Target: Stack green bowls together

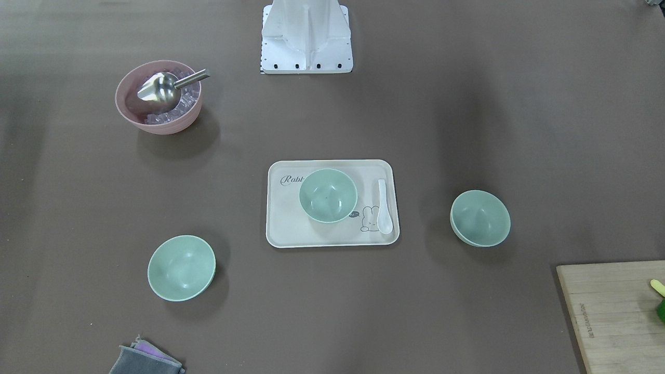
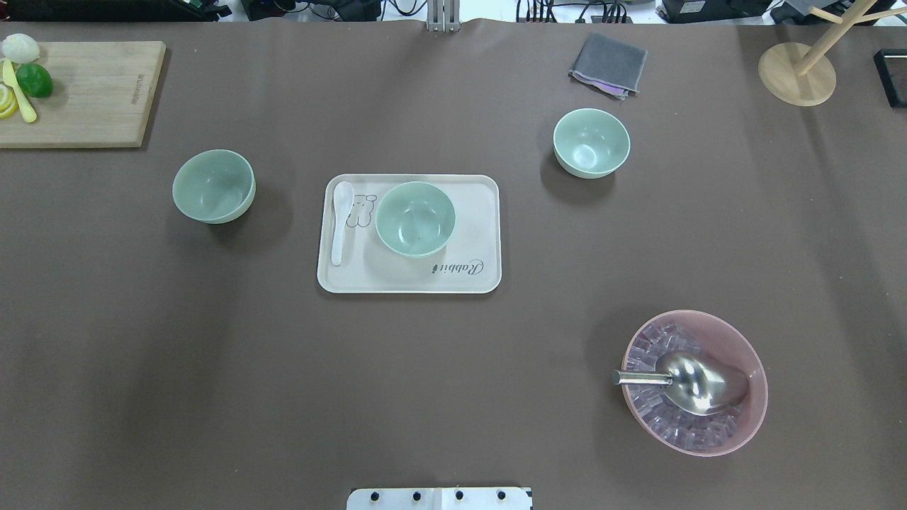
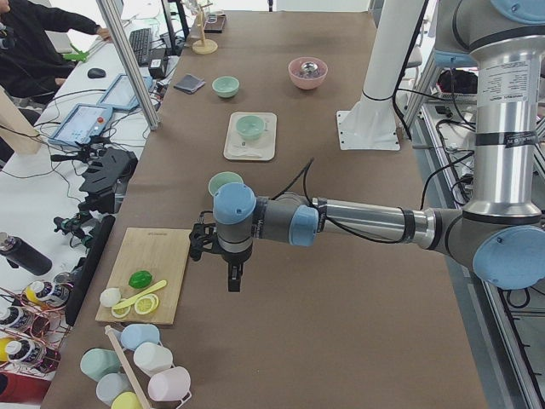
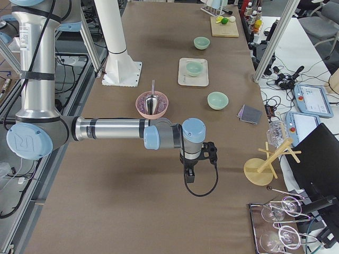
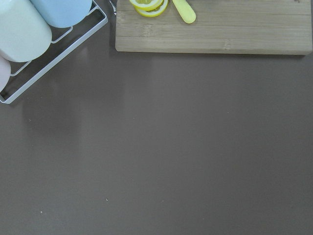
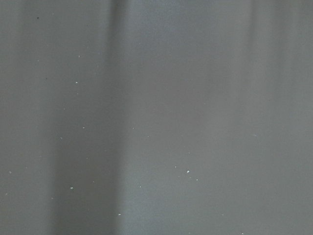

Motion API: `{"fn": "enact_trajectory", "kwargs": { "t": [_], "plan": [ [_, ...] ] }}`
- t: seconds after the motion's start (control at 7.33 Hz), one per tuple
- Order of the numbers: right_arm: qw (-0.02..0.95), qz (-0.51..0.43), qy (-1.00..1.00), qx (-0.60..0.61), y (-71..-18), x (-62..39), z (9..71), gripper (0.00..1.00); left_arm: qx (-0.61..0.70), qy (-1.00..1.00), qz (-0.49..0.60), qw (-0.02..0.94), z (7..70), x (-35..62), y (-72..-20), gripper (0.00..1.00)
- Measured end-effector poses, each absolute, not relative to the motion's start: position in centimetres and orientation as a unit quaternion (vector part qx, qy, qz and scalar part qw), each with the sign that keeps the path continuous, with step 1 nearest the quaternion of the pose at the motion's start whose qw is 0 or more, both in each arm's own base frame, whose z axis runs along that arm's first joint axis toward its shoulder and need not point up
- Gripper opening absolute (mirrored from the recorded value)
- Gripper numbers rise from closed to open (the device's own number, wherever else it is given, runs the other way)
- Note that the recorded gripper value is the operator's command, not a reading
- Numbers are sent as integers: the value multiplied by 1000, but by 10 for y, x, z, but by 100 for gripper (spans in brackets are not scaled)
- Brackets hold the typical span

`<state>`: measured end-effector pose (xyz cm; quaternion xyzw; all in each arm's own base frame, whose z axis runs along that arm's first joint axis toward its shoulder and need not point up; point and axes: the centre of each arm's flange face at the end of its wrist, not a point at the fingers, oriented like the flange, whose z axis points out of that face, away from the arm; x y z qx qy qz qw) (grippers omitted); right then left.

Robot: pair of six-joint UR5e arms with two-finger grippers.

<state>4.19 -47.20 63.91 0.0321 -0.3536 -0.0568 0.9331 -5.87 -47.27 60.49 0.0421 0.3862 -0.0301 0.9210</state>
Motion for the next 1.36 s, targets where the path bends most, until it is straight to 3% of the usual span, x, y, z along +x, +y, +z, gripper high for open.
{"fn": "enact_trajectory", "kwargs": {
  "t": [1.36],
  "plan": [
    [933,-57,-354,34,-473,42,637,100,41,386,-32,921,606,-59,-473,98]
  ]
}}
